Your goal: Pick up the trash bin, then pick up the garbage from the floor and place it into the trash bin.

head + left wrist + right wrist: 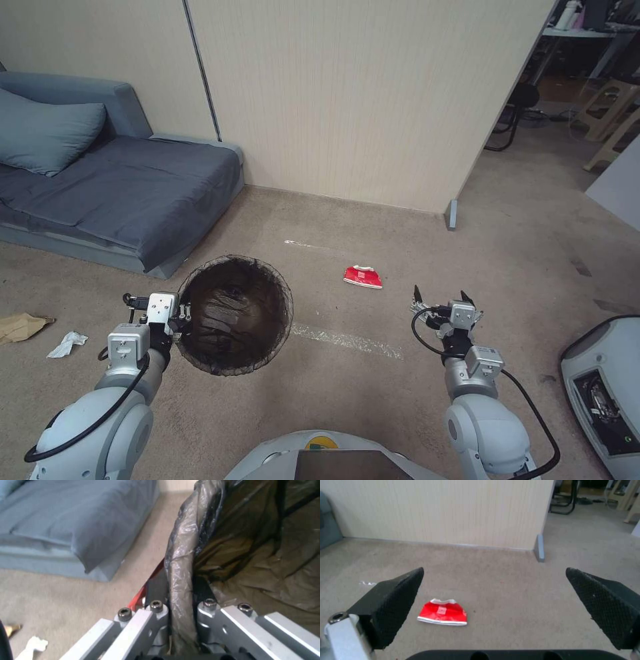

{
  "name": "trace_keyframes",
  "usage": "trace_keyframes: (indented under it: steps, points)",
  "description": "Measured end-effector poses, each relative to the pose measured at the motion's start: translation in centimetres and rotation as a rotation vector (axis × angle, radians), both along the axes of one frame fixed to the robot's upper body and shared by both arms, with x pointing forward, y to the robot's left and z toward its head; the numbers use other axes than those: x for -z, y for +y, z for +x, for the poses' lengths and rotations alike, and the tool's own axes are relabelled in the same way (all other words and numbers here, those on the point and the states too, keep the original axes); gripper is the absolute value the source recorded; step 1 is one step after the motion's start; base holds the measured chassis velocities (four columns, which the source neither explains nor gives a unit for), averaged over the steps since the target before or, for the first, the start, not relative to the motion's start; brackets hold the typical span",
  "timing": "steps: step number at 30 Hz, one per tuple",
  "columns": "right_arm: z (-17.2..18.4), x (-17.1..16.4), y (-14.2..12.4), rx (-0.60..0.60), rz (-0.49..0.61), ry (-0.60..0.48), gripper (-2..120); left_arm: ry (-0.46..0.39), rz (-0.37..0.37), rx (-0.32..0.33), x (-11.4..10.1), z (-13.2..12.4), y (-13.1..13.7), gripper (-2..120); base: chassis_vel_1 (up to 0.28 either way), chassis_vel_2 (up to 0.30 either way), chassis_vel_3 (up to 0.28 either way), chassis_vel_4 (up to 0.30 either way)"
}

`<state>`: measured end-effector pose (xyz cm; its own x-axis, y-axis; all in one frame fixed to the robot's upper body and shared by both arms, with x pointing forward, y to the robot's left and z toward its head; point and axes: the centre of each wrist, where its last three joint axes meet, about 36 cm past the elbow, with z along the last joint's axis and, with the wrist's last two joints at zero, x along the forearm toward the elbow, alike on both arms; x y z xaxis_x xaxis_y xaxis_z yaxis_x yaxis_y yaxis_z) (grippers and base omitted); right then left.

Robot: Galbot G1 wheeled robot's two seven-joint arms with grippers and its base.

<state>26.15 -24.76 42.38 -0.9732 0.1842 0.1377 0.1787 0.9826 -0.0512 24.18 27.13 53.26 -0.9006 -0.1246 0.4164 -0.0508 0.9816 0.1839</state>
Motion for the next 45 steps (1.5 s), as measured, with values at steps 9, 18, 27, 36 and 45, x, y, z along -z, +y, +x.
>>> trace_keyframes:
  steps: [9,18,27,36,45]
  points:
    - [-0.25,-0.23,-0.06,-0.007,-0.001,0.0,100,-0.001,-0.005,-0.004,-0.01,0.06,0.23,4,0.0,0.0,0.0,0.0]
    - [-0.22,-0.41,-0.03,-0.013,0.0,-0.005,100,-0.004,-0.01,0.001,-0.08,0.17,0.34,4,0.0,0.0,0.0,0.0]
    - [-0.17,-0.42,-0.04,-0.011,-0.001,-0.004,100,-0.018,-0.015,-0.004,-0.22,0.39,0.28,4,0.0,0.0,0.0,0.0]
    - [-0.28,-0.52,-0.09,-0.012,-0.002,-0.003,100,-0.031,-0.026,-0.001,-0.37,0.62,0.21,4,0.0,0.0,0.0,0.0]
    - [-0.46,-0.86,-0.08,-0.011,-0.004,-0.009,100,-0.044,-0.03,-0.011,-0.5,0.8,0.22,4,0.0,0.0,0.0,0.0]
